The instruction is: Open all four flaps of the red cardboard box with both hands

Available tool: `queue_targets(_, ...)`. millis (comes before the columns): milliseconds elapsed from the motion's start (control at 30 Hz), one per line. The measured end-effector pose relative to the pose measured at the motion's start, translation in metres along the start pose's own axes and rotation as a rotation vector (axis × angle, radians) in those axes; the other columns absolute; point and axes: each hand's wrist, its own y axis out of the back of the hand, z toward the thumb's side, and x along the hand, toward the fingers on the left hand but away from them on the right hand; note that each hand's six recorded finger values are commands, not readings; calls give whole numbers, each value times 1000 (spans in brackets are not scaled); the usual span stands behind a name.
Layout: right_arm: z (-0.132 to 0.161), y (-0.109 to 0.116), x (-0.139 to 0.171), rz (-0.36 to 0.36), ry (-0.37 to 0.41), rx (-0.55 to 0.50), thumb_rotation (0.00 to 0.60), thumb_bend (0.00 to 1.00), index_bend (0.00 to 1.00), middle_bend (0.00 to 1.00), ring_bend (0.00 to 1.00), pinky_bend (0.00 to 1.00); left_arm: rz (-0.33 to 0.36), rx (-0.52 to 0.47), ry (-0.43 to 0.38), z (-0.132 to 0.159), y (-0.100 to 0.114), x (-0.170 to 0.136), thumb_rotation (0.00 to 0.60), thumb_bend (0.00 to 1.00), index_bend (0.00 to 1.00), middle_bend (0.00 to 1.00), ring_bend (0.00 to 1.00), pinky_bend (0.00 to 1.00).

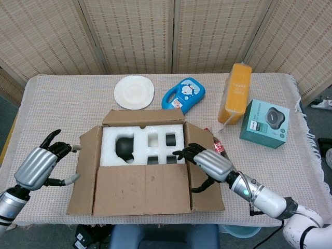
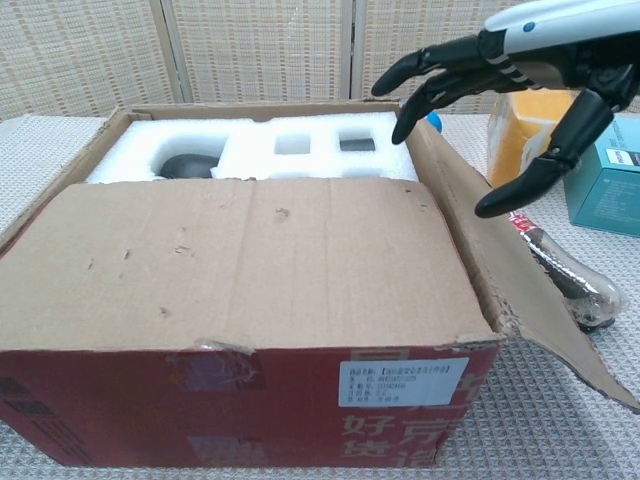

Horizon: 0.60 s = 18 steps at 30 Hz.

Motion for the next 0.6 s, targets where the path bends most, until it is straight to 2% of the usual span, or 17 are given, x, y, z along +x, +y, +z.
queue_targets(167, 3, 1, -10, 41, -4, -41, 519, 113, 79, 247, 98, 0, -3, 1, 1, 0, 0, 1, 67, 227, 300, 391, 339, 0)
queue_targets(600, 2, -6, -37, 127, -14, -53, 518, 111, 79, 247, 86, 0, -13, 4, -2, 2, -3, 3, 67, 227, 308, 391, 339, 0)
